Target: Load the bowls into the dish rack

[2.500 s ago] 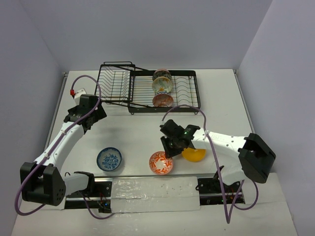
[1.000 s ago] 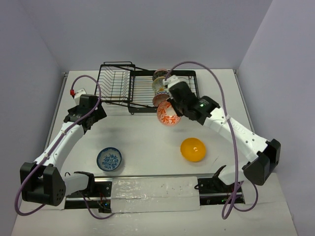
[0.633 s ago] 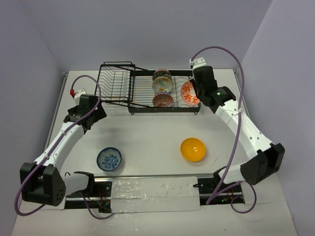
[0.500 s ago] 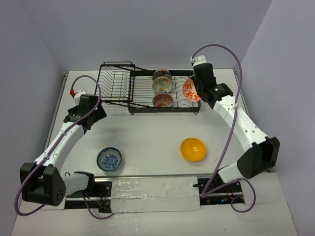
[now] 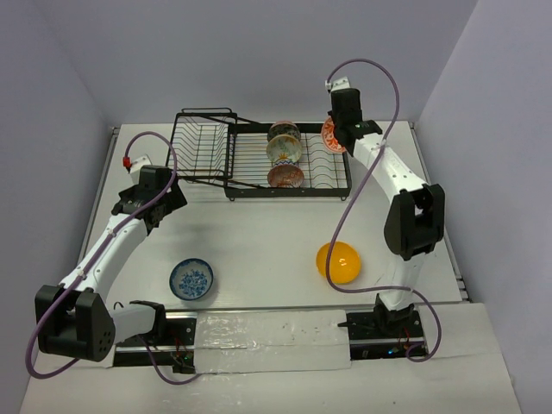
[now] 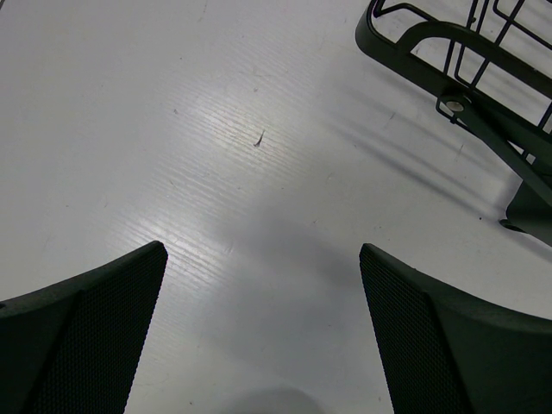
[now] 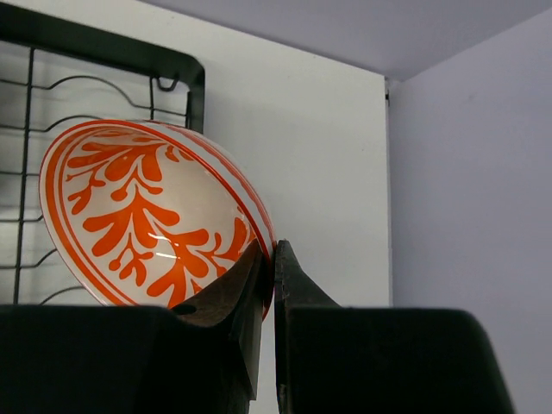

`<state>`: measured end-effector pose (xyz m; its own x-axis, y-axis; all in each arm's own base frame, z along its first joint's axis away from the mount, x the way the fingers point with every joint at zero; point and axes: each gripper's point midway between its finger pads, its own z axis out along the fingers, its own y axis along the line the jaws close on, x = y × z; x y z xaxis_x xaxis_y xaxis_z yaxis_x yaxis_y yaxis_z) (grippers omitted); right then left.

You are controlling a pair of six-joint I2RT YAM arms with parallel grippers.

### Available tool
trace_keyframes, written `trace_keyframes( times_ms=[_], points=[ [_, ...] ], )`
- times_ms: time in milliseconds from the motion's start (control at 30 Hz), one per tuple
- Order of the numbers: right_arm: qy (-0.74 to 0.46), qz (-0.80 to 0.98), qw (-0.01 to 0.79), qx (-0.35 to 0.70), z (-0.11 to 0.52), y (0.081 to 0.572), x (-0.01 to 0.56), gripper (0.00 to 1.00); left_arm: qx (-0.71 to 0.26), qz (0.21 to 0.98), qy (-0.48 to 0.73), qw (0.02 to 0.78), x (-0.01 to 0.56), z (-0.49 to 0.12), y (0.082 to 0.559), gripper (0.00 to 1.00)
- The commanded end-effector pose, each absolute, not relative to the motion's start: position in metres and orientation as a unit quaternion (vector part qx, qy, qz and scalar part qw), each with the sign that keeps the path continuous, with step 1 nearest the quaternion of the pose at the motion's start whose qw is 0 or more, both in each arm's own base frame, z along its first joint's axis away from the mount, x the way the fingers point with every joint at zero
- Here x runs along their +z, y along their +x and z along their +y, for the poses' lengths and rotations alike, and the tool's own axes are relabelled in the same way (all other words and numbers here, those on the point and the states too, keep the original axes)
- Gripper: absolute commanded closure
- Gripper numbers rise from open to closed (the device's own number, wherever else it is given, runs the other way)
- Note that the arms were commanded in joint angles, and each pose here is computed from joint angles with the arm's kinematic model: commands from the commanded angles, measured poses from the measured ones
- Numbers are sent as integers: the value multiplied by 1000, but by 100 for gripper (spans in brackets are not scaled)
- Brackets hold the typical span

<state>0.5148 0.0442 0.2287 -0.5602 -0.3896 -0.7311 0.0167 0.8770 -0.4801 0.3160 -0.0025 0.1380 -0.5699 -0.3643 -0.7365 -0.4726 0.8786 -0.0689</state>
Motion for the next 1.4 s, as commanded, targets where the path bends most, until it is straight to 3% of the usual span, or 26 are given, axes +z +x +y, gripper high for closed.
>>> trace_keyframes(
  times_ms=[0,900,1367],
  points=[
    [-68,801,539,-252,31,547,291,100,55,879,-232,414,149,-6,320,1],
    [-217,535,747,-330,87,602,294,100,55,879,-251,402,145,10,323,1],
    [-246,531,764,-274,93,611,269,100,47,882,-255,392,141,14,326,1]
  ],
)
